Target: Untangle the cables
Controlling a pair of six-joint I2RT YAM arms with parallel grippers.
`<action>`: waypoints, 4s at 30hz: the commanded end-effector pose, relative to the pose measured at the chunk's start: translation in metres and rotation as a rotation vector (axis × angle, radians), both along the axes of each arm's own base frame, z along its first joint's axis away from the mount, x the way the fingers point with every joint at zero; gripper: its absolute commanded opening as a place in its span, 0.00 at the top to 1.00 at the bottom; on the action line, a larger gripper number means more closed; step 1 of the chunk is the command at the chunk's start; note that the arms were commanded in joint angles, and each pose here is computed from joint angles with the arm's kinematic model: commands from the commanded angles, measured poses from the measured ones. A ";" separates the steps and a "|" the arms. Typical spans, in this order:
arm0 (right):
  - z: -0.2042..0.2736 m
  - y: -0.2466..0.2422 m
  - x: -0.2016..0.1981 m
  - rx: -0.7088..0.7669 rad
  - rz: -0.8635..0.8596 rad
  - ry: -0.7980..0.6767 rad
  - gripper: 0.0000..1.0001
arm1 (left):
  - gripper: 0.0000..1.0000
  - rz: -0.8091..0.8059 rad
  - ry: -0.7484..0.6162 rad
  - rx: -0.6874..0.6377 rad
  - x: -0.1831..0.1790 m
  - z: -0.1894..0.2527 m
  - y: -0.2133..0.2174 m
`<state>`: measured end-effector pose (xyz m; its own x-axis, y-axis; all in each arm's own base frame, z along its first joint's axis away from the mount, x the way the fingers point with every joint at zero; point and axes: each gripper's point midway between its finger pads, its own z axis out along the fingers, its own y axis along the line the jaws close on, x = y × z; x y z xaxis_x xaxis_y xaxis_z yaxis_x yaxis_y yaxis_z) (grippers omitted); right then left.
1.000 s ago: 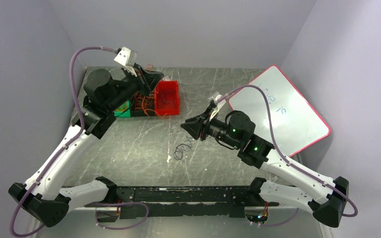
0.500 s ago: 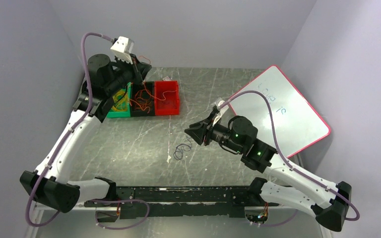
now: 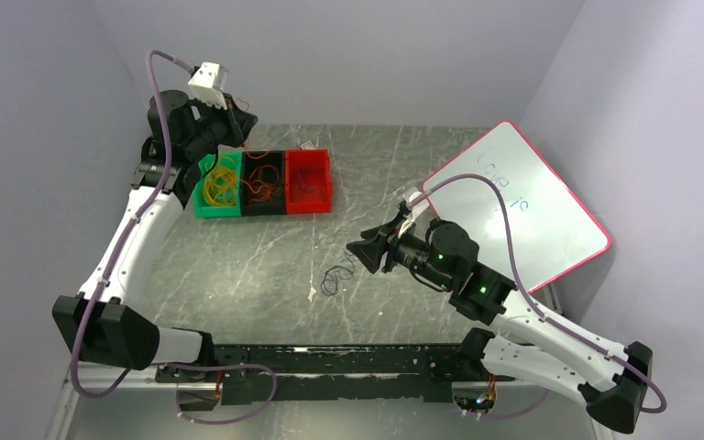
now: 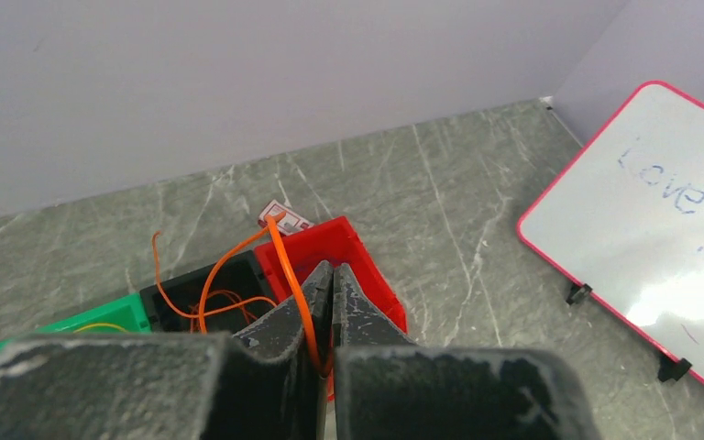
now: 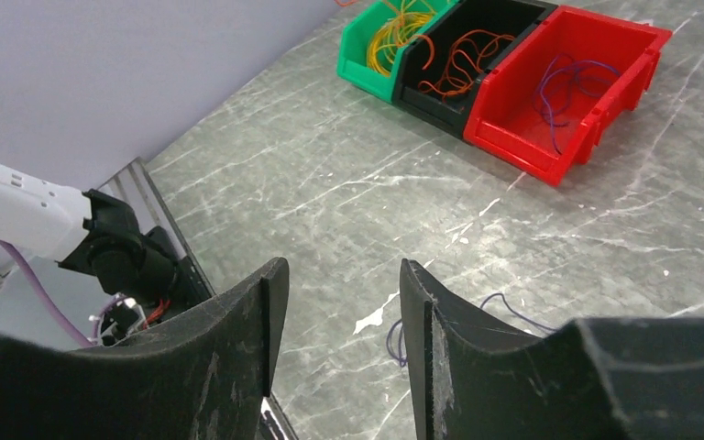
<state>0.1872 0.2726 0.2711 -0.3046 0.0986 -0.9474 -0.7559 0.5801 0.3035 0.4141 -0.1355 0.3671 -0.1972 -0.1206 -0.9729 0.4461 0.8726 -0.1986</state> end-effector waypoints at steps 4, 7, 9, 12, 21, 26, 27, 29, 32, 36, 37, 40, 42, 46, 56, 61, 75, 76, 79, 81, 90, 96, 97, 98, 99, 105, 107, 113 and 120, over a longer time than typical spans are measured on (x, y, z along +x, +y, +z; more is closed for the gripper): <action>-0.006 -0.008 0.003 -0.017 -0.045 -0.001 0.48 | 0.93 -0.014 -0.056 0.015 0.014 0.010 0.011; -0.008 -0.008 0.004 -0.021 -0.047 0.004 0.47 | 0.93 -0.010 -0.047 0.024 0.017 0.007 0.013; -0.009 -0.008 0.004 -0.026 -0.046 0.006 0.47 | 0.93 -0.008 -0.040 0.028 0.016 0.004 0.014; -0.010 -0.008 0.003 -0.028 -0.045 0.007 0.47 | 0.93 -0.001 -0.028 0.031 0.014 0.001 0.016; -0.015 -0.006 0.004 -0.036 -0.039 0.018 0.47 | 0.93 0.027 0.013 0.037 0.016 -0.019 0.020; -0.018 -0.007 0.004 -0.042 -0.041 0.020 0.47 | 0.93 0.037 0.030 0.046 0.020 -0.029 0.023; -0.018 -0.007 0.004 -0.044 -0.042 0.020 0.47 | 0.93 0.037 0.036 0.048 0.021 -0.032 0.023; -0.019 -0.007 0.004 -0.045 -0.045 0.020 0.47 | 0.93 0.038 0.042 0.050 0.023 -0.036 0.023; -0.022 -0.007 0.004 -0.050 -0.045 0.024 0.47 | 0.93 0.041 0.057 0.053 0.024 -0.042 0.024; -0.023 -0.007 0.004 -0.055 -0.044 0.026 0.47 | 0.93 0.052 0.085 0.057 0.029 -0.055 0.025; -0.023 -0.007 0.004 -0.056 -0.045 0.025 0.47 | 0.93 0.056 0.090 0.059 0.030 -0.057 0.026; -0.025 -0.008 0.004 -0.061 -0.047 0.028 0.47 | 0.93 0.066 0.104 0.064 0.036 -0.064 0.028; -0.026 -0.009 0.005 -0.064 -0.051 0.029 0.47 | 0.93 0.070 0.116 0.071 0.040 -0.069 0.029; -0.027 -0.010 0.004 -0.067 -0.053 0.034 0.47 | 0.93 0.083 0.126 0.082 0.049 -0.076 0.033; -0.030 -0.009 0.003 -0.067 -0.048 0.045 0.47 | 0.93 0.049 0.125 0.075 0.076 -0.083 0.029; -0.031 -0.010 0.002 -0.068 -0.046 0.050 0.47 | 0.93 0.028 0.117 0.065 0.088 -0.082 0.024; -0.034 -0.009 0.000 -0.070 -0.040 0.060 0.47 | 0.93 -0.013 0.145 -0.006 0.094 -0.099 0.012; -0.034 -0.009 0.000 -0.070 -0.039 0.060 0.47 | 0.93 -0.009 0.153 -0.008 0.092 -0.105 0.013; -0.034 -0.009 0.000 -0.071 -0.037 0.061 0.47 | 0.93 0.026 0.179 -0.010 0.089 -0.121 0.018; -0.035 -0.009 0.000 -0.072 -0.036 0.063 0.47 | 0.93 0.060 0.197 -0.006 0.088 -0.130 0.023; -0.034 -0.005 -0.001 -0.060 -0.023 0.067 0.47 | 0.93 0.056 0.312 -0.012 0.086 -0.176 0.021; -0.035 -0.005 -0.001 -0.062 -0.021 0.069 0.47 | 0.93 0.089 0.411 0.012 0.090 -0.212 0.025; -0.035 -0.005 -0.001 -0.063 -0.021 0.069 0.47 | 0.93 0.091 0.422 0.017 0.090 -0.217 0.025; -0.035 -0.005 -0.002 -0.062 -0.020 0.069 0.47 | 0.93 0.094 0.433 0.025 0.090 -0.222 0.025; -0.035 -0.005 -0.001 -0.062 -0.022 0.069 0.47 | 0.93 0.096 0.445 0.033 0.090 -0.227 0.025; -0.036 -0.005 -0.002 -0.062 -0.020 0.073 0.47 | 0.93 0.092 0.489 0.078 0.090 -0.249 0.015; -0.037 -0.005 -0.003 -0.063 -0.019 0.075 0.47 | 0.93 0.096 0.507 0.098 0.090 -0.255 0.014; -0.038 -0.006 -0.003 -0.066 -0.019 0.077 0.47 | 0.93 0.101 0.538 0.151 0.091 -0.268 0.007; -0.039 -0.007 -0.003 -0.064 -0.023 0.080 0.47 | 0.85 0.115 0.566 0.195 0.090 -0.278 0.005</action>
